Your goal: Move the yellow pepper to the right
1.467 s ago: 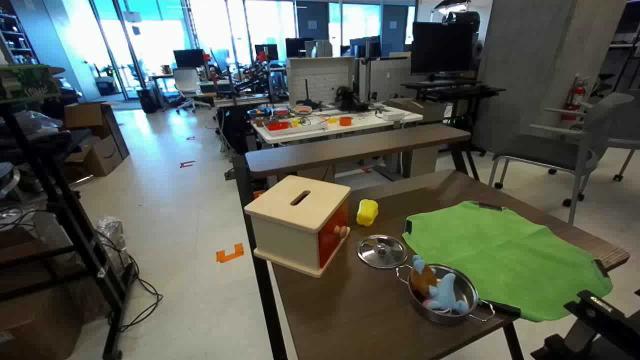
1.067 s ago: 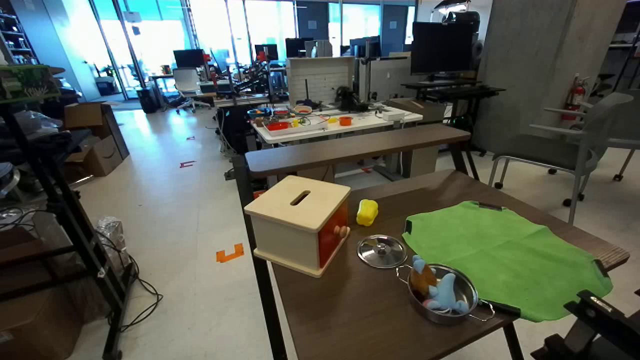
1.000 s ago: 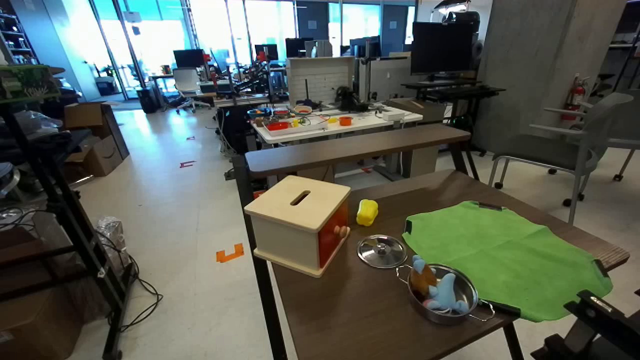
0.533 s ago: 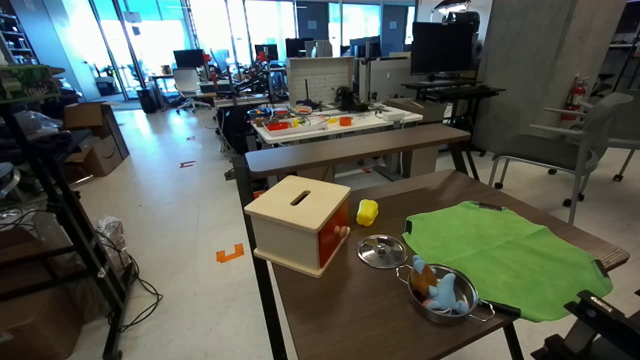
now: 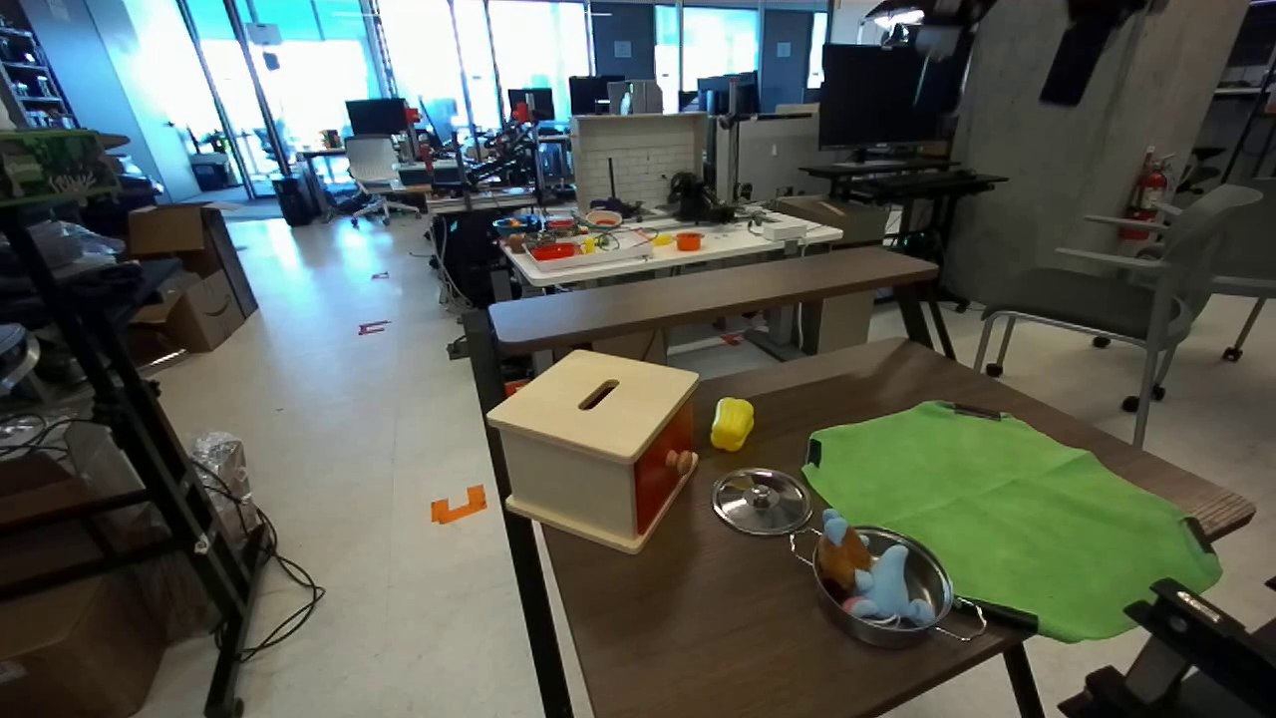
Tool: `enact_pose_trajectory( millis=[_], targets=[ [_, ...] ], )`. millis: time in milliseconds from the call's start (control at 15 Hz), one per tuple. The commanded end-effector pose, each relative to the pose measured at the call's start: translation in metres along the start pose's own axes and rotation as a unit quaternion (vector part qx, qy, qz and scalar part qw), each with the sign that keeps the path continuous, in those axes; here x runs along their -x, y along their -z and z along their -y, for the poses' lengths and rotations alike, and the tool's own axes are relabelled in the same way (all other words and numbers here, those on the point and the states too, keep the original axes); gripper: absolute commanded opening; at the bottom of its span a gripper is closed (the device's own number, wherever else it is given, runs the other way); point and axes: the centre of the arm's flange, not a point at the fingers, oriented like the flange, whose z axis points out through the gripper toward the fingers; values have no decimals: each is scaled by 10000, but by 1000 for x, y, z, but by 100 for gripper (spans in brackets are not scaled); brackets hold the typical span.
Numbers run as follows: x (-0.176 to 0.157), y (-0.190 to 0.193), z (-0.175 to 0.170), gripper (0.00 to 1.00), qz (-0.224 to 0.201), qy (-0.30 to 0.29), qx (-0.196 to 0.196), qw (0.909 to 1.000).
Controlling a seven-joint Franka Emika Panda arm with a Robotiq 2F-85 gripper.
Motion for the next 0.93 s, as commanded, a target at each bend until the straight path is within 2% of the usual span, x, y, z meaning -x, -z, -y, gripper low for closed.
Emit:
enact_pose_trajectory(
  millis=[0,133,467,867],
  targets=[
    [-49,-83,15,100,-188,-384,21,9991],
    [-67,-119,13,100,-295,-580,-75,9979],
    [-105,-179,-5,100,-135,-1039,-440,9935],
    [-123,-216,-19,100,35,-1427,-970,9850]
  ],
)
